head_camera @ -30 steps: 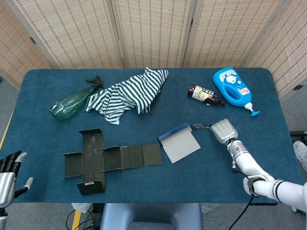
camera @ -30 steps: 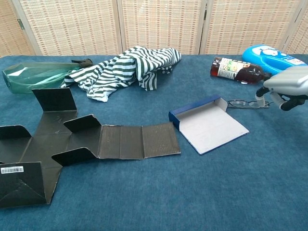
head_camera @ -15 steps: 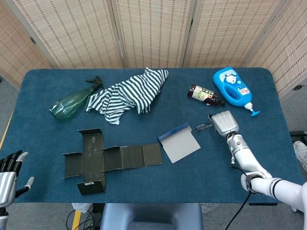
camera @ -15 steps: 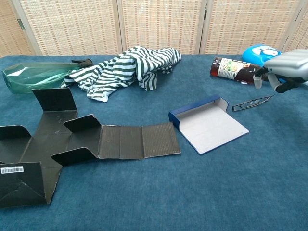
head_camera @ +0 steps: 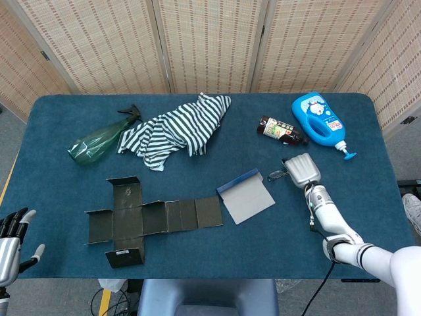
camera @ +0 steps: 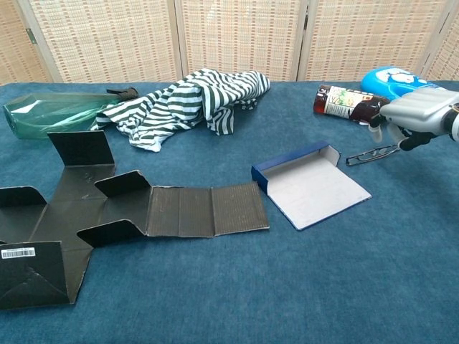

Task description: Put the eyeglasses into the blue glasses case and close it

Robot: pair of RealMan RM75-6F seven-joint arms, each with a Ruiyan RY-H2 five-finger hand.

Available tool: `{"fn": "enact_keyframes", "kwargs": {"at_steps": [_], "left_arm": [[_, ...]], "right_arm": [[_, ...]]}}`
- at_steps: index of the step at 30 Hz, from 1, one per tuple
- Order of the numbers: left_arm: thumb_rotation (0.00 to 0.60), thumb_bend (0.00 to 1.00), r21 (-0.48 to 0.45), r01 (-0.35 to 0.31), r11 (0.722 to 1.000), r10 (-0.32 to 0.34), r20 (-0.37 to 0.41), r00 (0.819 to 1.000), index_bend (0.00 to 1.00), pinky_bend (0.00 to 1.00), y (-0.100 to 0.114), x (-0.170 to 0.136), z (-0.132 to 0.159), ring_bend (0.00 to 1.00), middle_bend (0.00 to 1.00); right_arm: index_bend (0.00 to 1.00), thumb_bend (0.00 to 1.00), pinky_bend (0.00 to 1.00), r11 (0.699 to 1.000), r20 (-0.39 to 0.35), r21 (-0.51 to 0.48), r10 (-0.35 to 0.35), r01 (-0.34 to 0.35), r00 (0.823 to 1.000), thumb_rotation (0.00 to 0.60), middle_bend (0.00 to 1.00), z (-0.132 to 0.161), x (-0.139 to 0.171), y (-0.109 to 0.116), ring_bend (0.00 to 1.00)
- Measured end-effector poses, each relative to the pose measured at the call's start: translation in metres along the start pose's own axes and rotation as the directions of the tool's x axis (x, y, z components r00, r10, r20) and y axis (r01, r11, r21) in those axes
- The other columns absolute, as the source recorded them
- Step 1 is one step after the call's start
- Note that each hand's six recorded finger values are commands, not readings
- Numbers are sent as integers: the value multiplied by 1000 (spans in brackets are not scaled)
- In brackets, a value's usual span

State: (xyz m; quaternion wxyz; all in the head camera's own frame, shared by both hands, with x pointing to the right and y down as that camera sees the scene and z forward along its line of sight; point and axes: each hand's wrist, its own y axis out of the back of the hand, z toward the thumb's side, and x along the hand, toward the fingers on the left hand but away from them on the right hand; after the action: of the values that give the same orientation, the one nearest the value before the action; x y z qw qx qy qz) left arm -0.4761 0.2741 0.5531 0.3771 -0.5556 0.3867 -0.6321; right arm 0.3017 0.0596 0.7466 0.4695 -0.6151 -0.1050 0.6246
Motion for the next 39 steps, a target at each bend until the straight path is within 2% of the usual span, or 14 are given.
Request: {"fn": "enact_keyframes", "kwargs": {"at_steps": [2, 6, 8, 12, 16, 23, 31, 37, 39], "left_arm": [[600, 320, 0, 1, 1000, -1, -3, 1000, 167, 188, 0, 0, -1, 148, 140], [600, 319, -4, 5, 1000, -5, 1, 1000, 167, 188, -2, 1, 0, 148, 140], [600, 319, -7, 5, 1000, -5, 4, 1000, 167, 189, -3, 1, 1, 148, 140], [600, 320, -8, 3, 1000, -3, 8, 1000, 167, 188, -3, 2, 2, 148, 140], [600, 320, -8, -1, 1000, 1, 9, 1000, 167, 189, -1, 2, 2, 149, 140], [600, 319, -5, -1, 1000, 1, 9, 1000, 167, 188, -1, 1, 3, 149, 140], [600, 319, -1, 3, 1000, -3, 10, 1000, 167, 188, -1, 2, 4, 148, 140], [600, 319, -4, 5, 1000, -5, 14, 1000, 167, 188, -2, 3, 5, 148, 140], [600, 320, -4, 4, 1000, -4, 14, 1000, 167, 188, -2, 3, 6, 148, 140]], "right_arm": [[348, 29, 924, 1000, 2, -18, -19, 19, 1000, 600, 812, 0, 2, 4, 903], [348, 197, 924, 997, 0, -59, -40, 40, 999, 600, 789, 1, 8, 10, 875], [348, 226, 924, 995, -1, -82, -48, 48, 999, 600, 792, 2, 13, 13, 872], [348, 137, 941, 989, 16, -141, -46, 48, 999, 600, 849, -2, 20, 14, 916], [348, 4, 984, 990, 33, -133, -44, 48, 999, 600, 897, -8, 21, 13, 985], [348, 0, 1000, 985, 64, -165, -44, 54, 997, 600, 948, -10, 17, 15, 1000], [382, 0, 1000, 978, 59, -202, -33, 44, 998, 600, 995, -8, 17, 12, 1000], [385, 0, 1000, 978, 50, -204, -24, 34, 998, 600, 990, -10, 18, 10, 1000], [385, 0, 970, 978, 47, -205, -25, 34, 999, 600, 930, -10, 19, 11, 960]]}}
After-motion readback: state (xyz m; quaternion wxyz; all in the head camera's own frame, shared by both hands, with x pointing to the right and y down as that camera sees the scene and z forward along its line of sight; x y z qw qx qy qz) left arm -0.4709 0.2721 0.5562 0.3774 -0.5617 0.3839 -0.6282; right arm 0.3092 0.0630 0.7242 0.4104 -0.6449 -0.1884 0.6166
